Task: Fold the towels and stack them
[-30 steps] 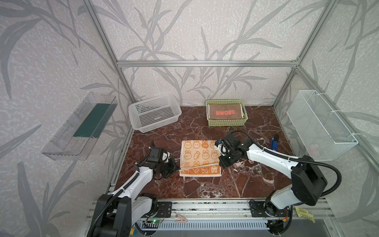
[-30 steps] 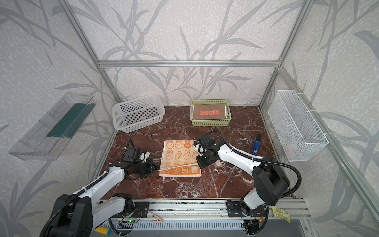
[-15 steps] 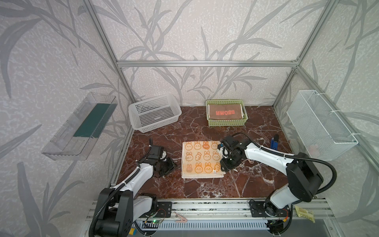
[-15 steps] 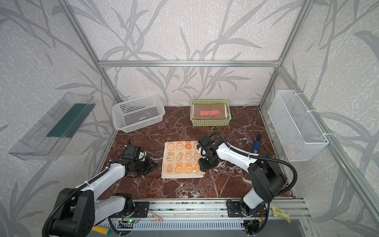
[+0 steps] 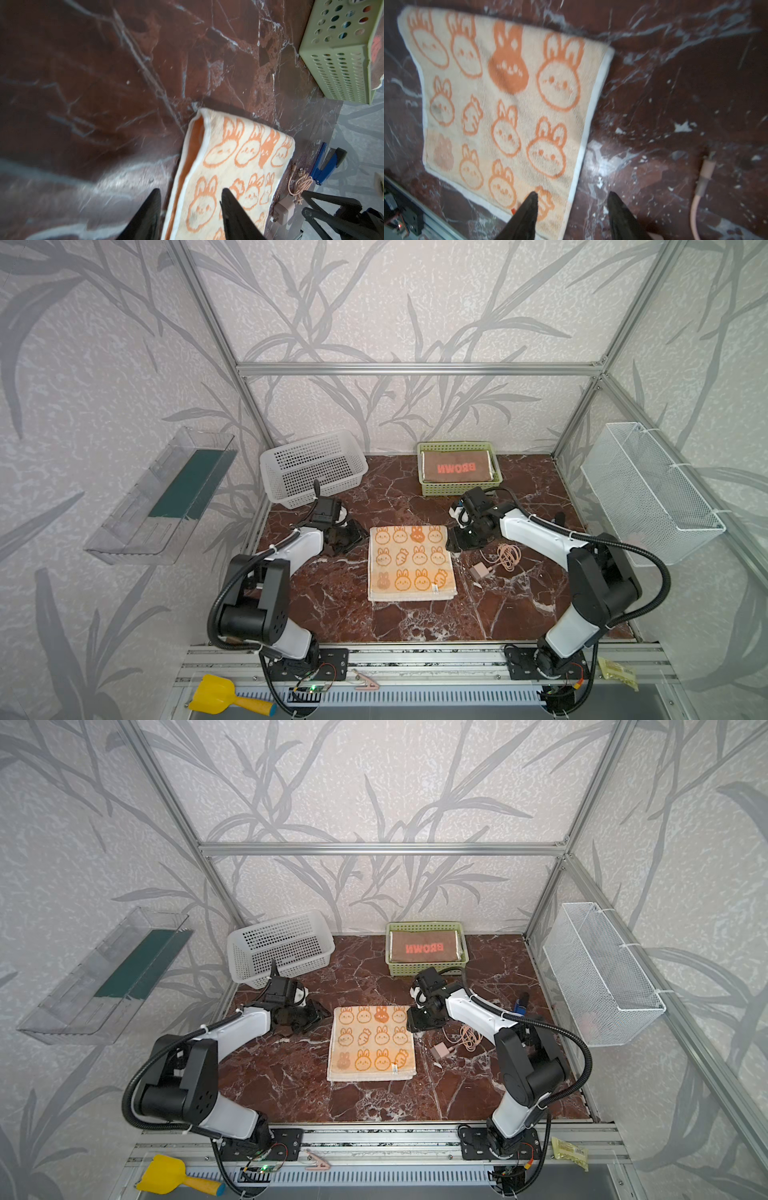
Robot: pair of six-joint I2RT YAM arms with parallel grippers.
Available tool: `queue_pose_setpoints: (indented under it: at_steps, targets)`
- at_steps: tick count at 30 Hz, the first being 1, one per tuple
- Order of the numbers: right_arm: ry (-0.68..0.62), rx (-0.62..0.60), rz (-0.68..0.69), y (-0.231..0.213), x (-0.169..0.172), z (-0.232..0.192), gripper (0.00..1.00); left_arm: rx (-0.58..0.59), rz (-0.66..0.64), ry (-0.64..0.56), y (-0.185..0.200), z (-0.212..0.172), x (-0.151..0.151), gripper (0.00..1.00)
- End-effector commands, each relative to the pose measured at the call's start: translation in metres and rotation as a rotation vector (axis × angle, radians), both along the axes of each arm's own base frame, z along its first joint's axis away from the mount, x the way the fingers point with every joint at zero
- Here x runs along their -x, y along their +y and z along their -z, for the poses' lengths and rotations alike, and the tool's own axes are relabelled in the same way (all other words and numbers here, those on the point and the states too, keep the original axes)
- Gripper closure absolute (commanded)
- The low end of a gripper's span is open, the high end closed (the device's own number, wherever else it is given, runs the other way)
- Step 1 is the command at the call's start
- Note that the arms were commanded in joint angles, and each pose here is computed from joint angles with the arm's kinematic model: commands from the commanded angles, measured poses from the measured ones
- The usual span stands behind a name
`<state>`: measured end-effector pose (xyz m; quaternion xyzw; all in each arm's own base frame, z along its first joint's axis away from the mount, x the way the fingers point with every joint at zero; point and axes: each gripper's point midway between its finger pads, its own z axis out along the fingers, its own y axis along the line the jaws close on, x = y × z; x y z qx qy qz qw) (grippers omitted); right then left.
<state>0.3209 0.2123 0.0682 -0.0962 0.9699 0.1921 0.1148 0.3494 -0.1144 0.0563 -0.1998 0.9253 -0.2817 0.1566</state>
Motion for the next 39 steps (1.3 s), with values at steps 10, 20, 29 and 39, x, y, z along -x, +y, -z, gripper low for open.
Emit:
queue_pose_setpoints:
  at_steps: [10, 20, 29, 39]
  targets:
    - [-0.057, -0.118, 0.183, 0.015, -0.078, 0.025, 0.46, 0.094, 0.045, -0.021, -0.022, 0.022, -0.055, 0.5]
    - [-0.038, -0.153, 0.193, 0.027, -0.096, 0.044, 0.67, 0.166, 0.05, -0.047, -0.029, 0.02, -0.074, 0.65]
    - [-0.121, -0.175, 0.152, 0.03, -0.102, 0.014, 1.0, 0.24, 0.074, -0.243, -0.035, -0.023, -0.09, 1.0]
    - [-0.267, -0.177, 0.067, 0.025, -0.096, -0.056, 1.0, 0.209, 0.103, -0.356, -0.03, -0.075, -0.076, 1.0]
